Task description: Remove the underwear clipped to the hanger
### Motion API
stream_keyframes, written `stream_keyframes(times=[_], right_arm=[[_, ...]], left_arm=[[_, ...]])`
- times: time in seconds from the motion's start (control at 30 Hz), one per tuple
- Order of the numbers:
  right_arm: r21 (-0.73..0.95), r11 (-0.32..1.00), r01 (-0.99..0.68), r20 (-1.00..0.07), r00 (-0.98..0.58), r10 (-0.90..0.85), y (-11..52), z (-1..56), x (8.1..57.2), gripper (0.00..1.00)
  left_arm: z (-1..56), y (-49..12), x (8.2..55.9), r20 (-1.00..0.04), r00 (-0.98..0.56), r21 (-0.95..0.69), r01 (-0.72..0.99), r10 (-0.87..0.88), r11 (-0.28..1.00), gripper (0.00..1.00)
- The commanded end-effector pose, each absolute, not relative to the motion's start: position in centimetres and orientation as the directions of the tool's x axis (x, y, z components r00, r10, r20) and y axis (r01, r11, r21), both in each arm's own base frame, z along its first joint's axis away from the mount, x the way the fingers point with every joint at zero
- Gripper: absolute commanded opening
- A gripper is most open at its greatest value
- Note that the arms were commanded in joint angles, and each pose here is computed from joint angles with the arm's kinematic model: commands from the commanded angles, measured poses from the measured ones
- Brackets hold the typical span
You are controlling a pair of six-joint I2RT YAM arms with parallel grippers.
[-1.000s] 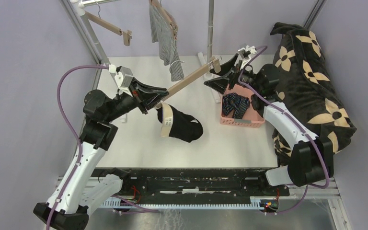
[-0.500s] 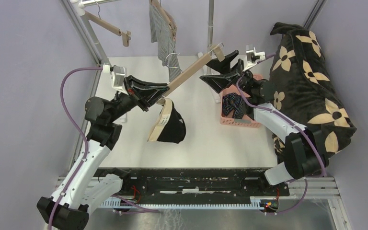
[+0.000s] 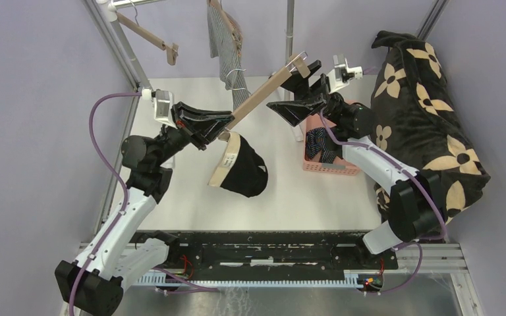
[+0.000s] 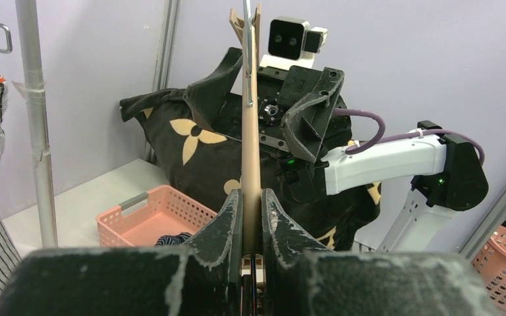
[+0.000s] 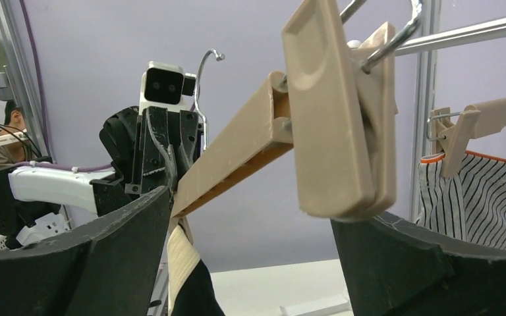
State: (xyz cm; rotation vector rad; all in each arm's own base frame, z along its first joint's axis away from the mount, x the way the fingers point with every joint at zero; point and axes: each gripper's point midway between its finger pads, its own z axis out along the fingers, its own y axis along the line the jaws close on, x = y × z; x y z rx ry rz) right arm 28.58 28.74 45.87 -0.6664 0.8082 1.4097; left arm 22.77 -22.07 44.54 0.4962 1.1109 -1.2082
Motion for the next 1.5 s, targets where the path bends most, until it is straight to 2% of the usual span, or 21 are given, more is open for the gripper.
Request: stream_keyframes(times=[0.0,0.2,0.33,0.63,0.9,0.97,1.0,1.03,1.07,1.2,1.3,1.33,1.47], right_arm=[[-0.038,0.054,-0.998,-0.775,0.063,0.629,29.1,48.6,27.7,0.96],[-0.052,0.009,-0.999,-0.767,0.046,0.64,30.5,49.8,27.8,0.93],[-0.057,-0.015,-0.998,-0.763,0.034,0.646,31.2,50.2,27.7,0.87],[-0.026,-0.092,-0.995,-0.782,-0.037,0.622,32.2,50.1,27.7,0.53],[-0.016,-0.111,-0.994,-0.791,-0.056,0.61,32.3,49.8,27.5,0.36],[-0.016,-0.119,-0.993,-0.794,-0.06,0.605,32.4,49.9,27.5,0.27],[-0.015,-0.122,-0.992,-0.795,-0.062,0.604,32.4,49.9,27.4,0.19],[-0.012,-0.125,-0.992,-0.795,-0.067,0.603,32.4,49.9,27.5,0.05],[-0.003,-0.127,-0.992,-0.792,-0.075,0.605,32.4,49.9,27.6,0.02],[0.019,-0.141,-0.99,-0.794,-0.1,0.6,32.5,49.7,27.7,0.01],[0.03,-0.138,-0.99,-0.789,-0.108,0.605,32.5,49.7,27.9,0.01],[0.029,-0.136,-0.99,-0.787,-0.107,0.608,32.5,49.8,27.9,0.01],[0.019,-0.137,-0.99,-0.786,-0.1,0.611,32.4,50.1,27.8,0.01]], left_arm=[[47.1,-21.7,21.7,-0.835,0.01,-0.19,0.933,-0.551,0.304,0.03],[46.8,-21.6,21.8,-0.828,0.016,-0.19,0.932,-0.56,0.308,0.03],[46.6,-21.5,21.8,-0.82,0.022,-0.189,0.933,-0.572,0.307,0.03],[47.1,-21.2,22.1,-0.801,0.047,-0.183,0.93,-0.597,0.318,0.03],[47.6,-20.9,22.1,-0.779,0.064,-0.178,0.931,-0.624,0.318,0.03],[47.5,-20.9,22.3,-0.776,0.061,-0.185,0.93,-0.627,0.319,0.03],[47.4,-20.9,22.4,-0.775,0.058,-0.188,0.929,-0.629,0.318,0.03],[47.3,-21.0,22.4,-0.775,0.056,-0.189,0.93,-0.63,0.316,0.03],[47.3,-21.0,22.5,-0.774,0.054,-0.19,0.93,-0.631,0.314,0.03],[47.0,-21.3,22.6,-0.774,0.036,-0.199,0.934,-0.632,0.296,0.03],[46.7,-21.3,22.7,-0.774,0.027,-0.209,0.932,-0.632,0.295,0.1],[46.6,-21.3,22.8,-0.774,0.024,-0.213,0.931,-0.633,0.296,0.16],[46.4,-20.9,23.0,-0.771,0.03,-0.233,0.917,-0.636,0.325,0.53]])
